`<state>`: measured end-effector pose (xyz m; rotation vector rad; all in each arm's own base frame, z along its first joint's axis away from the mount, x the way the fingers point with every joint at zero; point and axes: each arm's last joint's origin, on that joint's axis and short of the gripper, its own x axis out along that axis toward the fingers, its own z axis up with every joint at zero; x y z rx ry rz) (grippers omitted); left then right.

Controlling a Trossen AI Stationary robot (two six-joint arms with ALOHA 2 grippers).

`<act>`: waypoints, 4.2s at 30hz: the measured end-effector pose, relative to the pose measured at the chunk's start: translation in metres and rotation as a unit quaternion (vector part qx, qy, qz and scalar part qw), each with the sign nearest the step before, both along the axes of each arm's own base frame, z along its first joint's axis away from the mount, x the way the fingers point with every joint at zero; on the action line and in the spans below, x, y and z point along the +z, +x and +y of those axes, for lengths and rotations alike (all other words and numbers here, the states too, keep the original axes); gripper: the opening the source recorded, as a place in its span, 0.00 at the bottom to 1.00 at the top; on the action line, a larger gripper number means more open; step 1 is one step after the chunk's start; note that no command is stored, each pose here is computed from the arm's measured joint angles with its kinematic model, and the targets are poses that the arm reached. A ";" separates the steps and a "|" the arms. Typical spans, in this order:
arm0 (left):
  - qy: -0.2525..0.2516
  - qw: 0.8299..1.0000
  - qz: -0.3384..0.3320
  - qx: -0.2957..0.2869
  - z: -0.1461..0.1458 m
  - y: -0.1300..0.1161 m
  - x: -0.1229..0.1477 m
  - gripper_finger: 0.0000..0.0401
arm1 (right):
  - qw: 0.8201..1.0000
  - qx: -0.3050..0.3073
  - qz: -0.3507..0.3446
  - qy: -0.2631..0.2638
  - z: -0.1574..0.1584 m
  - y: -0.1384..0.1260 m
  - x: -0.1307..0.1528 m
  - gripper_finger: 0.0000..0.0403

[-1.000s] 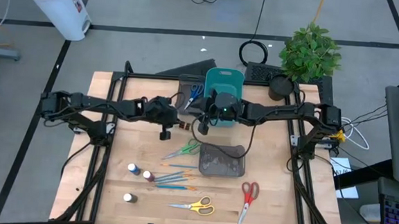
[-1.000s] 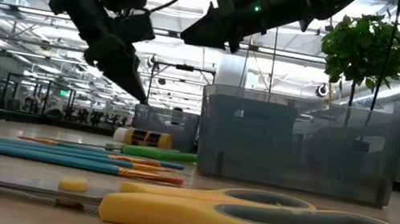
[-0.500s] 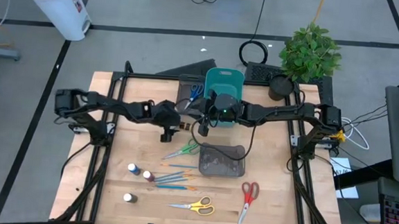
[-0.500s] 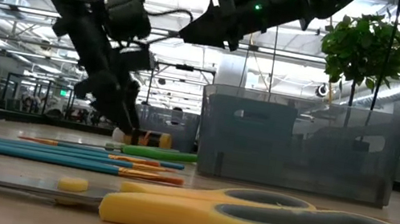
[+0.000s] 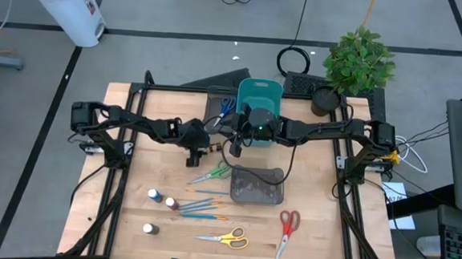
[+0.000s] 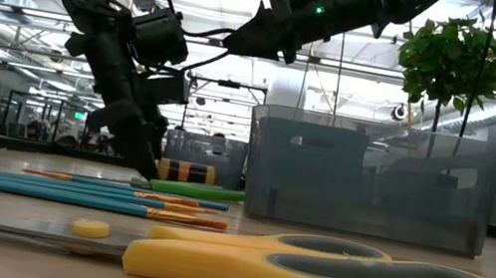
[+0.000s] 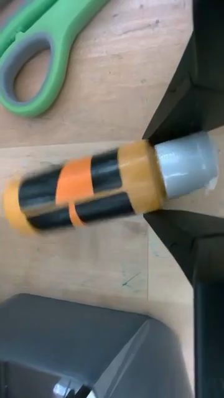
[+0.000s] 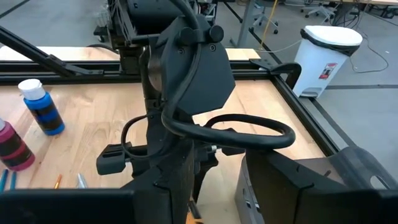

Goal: Pick & Place Paint Supplies
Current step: Put the yellow paint bottle into the green bin

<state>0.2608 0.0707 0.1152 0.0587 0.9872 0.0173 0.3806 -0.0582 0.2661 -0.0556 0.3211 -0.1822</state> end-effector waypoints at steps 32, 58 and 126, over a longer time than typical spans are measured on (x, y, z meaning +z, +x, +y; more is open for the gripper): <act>0.027 0.988 -0.150 -0.027 -0.056 0.006 0.128 0.29 | 0.996 0.050 0.072 0.022 0.043 -0.001 -0.013 0.70; 0.014 0.999 -0.001 0.051 -0.060 0.008 0.109 0.29 | 0.993 0.076 0.086 0.010 0.051 0.008 0.002 0.69; 0.062 0.916 -0.393 -0.044 -0.063 -0.059 0.208 0.80 | 0.999 0.026 0.031 0.021 0.057 -0.051 0.006 0.25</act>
